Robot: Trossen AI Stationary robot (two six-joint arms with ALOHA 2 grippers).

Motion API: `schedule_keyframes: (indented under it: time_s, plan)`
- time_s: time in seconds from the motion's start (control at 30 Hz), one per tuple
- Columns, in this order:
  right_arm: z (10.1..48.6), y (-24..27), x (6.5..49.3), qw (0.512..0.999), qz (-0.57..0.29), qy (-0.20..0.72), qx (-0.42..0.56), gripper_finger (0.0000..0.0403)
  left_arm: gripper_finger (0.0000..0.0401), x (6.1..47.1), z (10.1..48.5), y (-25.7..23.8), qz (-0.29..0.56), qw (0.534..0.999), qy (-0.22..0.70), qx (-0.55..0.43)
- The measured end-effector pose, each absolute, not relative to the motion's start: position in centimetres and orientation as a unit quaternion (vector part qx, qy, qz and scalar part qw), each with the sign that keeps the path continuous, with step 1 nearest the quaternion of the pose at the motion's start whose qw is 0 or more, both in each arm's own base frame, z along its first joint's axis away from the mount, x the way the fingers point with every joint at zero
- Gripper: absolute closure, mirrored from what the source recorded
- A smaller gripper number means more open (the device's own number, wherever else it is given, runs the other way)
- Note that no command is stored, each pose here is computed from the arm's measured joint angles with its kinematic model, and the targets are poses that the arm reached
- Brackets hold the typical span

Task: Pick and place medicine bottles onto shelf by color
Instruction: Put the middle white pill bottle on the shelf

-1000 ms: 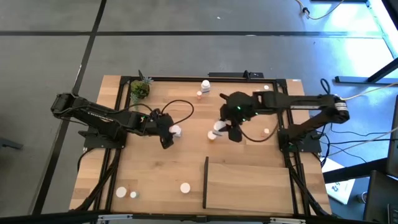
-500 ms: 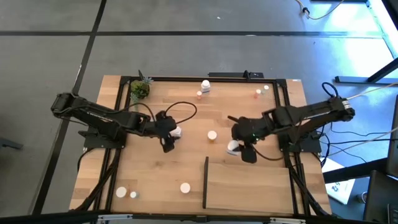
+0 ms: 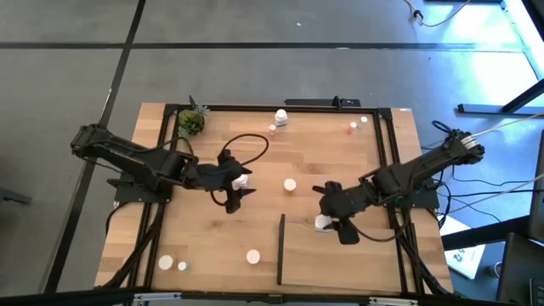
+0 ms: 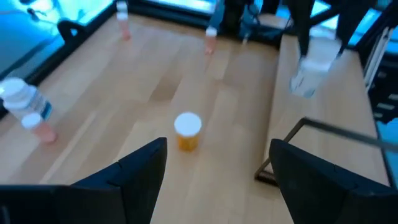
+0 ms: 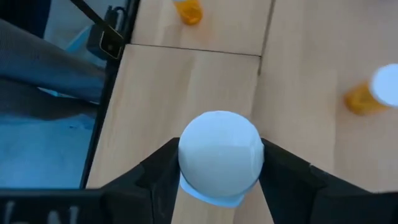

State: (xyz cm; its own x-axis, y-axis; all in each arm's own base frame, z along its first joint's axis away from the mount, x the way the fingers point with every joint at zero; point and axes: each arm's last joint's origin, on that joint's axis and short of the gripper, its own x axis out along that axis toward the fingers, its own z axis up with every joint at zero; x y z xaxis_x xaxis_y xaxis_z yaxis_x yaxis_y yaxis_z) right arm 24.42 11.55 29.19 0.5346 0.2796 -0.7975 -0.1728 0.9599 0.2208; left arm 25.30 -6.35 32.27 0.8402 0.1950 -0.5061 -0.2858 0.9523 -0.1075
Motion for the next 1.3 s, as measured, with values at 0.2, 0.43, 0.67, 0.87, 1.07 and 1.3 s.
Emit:
schedule_keyframes:
  time_s: [0.2, 0.43, 0.67, 0.87, 1.07, 1.3]
  plan:
    - [27.1, 12.6, 24.9, 0.896, 0.167, 0.408, 0.048, 0.0213, 0.0124, 25.1, 32.9, -6.9, 0.139, 0.958, 0.238, -0.084]
    - [26.3, 13.5, 24.4, 0.902, 0.151, 0.401, 0.050, 0.0213, 0.0124, 25.1, 32.9, -7.1, 0.137, 0.958, 0.238, -0.084]
    - [26.0, 14.1, 23.6, 0.888, 0.125, 0.433, 0.093, 0.0213, 0.0124, 25.1, 32.9, -7.1, 0.137, 0.958, 0.238, -0.084]
    - [26.7, 15.0, 22.3, 0.884, 0.124, 0.432, 0.126, 0.0211, 0.0124, 25.1, 32.9, -7.1, 0.137, 0.958, 0.238, -0.084]
    - [26.5, 16.7, 20.2, 0.864, 0.133, 0.466, 0.134, 0.0212, 0.0124, 25.1, 32.8, -7.1, 0.137, 0.958, 0.238, -0.081]
    - [25.9, 18.3, 17.7, 0.835, 0.110, 0.517, 0.152, 0.0210, 0.0124, 25.1, 32.8, -7.1, 0.136, 0.958, 0.239, -0.080]
